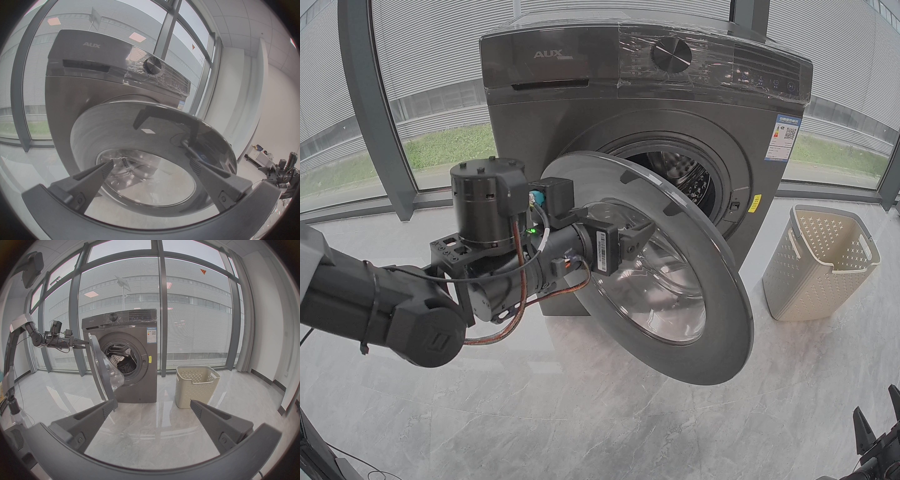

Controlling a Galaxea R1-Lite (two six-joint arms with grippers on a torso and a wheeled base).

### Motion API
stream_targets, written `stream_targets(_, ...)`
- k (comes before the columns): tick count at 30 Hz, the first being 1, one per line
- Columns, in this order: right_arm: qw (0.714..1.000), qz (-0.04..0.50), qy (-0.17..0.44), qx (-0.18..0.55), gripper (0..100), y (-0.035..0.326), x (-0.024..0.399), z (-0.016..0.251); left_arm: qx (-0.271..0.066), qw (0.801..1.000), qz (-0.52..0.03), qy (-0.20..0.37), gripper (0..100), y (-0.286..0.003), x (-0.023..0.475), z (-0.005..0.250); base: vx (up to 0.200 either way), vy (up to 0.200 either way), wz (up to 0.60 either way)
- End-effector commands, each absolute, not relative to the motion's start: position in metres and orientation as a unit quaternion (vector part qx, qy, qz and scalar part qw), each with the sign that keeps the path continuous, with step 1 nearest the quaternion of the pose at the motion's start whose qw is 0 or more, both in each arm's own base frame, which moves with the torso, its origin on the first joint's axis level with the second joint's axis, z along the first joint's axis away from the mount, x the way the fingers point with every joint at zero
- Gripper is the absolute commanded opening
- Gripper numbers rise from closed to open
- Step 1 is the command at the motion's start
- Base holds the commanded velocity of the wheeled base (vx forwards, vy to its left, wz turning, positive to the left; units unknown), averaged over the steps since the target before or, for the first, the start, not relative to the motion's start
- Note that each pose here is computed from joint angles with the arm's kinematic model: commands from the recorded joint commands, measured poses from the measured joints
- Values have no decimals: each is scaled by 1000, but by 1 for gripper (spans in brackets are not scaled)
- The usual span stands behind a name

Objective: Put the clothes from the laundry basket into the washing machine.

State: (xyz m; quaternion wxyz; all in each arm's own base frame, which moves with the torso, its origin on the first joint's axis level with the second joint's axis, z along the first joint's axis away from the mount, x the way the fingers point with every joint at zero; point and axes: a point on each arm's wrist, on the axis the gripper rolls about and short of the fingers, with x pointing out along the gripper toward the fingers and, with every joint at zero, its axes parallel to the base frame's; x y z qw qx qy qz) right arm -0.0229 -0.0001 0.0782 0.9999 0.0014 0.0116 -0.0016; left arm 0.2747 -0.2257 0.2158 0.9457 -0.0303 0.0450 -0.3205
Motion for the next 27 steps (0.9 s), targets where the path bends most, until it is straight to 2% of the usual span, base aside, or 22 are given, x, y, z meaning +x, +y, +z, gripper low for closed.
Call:
stream_targets(1, 1000, -2, 10, 2, 100, 0, -23, 75, -30, 947, -316, 43, 100, -236, 293, 211, 0, 0, 0)
stream_targets(8, 1000, -2, 10, 2, 100, 0, -23, 75, -38, 948, -315, 31, 100, -253, 316, 215, 0, 0, 0)
stream_targets(14, 1000, -2, 10, 2, 100, 0, -23, 75, -40, 949, -311, 29, 100, -256, 324, 215, 0, 0, 0)
stream_targets(17, 1000, -2, 10, 2, 100, 0, -23, 75, -45, 954, -296, 19, 100, -255, 335, 217, 0, 0, 0)
stream_targets(19, 1000, -2, 10, 2, 100, 0, -23, 75, -55, 963, -265, -1, 100, -257, 350, 222, 0, 0, 0)
stream_targets(23, 1000, -2, 9, 2, 100, 0, -23, 76, -67, 969, -239, -13, 100, -253, 361, 226, 0, 0, 0)
stream_targets(27, 1000, -2, 10, 1, 100, 0, -23, 75, -74, 968, -238, 10, 100, -239, 339, 226, 0, 0, 0)
